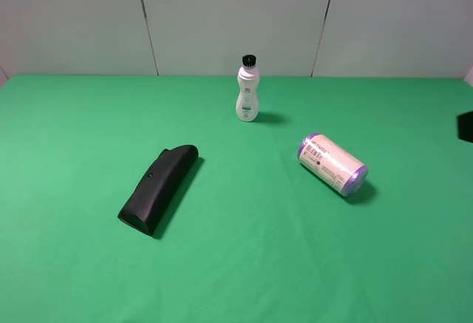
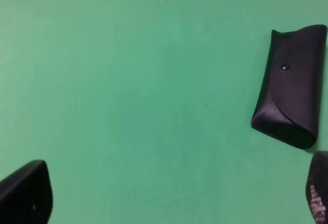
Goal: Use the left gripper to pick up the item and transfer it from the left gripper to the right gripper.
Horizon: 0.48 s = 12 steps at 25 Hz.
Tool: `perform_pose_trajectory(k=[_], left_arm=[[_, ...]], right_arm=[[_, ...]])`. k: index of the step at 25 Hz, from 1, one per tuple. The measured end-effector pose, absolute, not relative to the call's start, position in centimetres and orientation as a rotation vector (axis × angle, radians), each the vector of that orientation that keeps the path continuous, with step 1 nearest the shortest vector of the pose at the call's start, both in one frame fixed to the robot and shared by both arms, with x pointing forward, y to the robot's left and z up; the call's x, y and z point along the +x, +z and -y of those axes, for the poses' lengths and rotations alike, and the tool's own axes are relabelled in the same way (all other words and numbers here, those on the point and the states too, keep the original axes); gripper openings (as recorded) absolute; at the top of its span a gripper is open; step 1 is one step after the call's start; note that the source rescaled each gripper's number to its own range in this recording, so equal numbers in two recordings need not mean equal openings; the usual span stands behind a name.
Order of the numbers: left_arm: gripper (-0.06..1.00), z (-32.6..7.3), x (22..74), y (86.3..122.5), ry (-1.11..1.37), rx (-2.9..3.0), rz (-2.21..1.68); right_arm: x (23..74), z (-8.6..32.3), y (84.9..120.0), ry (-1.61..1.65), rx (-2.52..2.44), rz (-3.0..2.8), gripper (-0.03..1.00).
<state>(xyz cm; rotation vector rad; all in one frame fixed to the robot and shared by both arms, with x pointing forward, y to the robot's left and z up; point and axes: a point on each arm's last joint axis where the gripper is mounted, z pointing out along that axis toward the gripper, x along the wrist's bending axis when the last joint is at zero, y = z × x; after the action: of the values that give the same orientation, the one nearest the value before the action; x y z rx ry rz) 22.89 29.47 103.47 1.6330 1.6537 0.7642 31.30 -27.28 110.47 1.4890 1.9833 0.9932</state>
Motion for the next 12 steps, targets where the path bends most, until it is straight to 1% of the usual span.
perform_pose_trajectory(k=[7,12], left_arm=[[1.00,-29.5,22.9,103.5,0.764,1.633,-1.654],[1.00,-29.5,22.9,103.5,0.764,1.633,-1.654]], right_arm=[[26.2,28.6,111.0,1.058,1.409,-1.821,1.00],[24.7,28.9,108.7,1.074,1.434,-1.788,1.00]])
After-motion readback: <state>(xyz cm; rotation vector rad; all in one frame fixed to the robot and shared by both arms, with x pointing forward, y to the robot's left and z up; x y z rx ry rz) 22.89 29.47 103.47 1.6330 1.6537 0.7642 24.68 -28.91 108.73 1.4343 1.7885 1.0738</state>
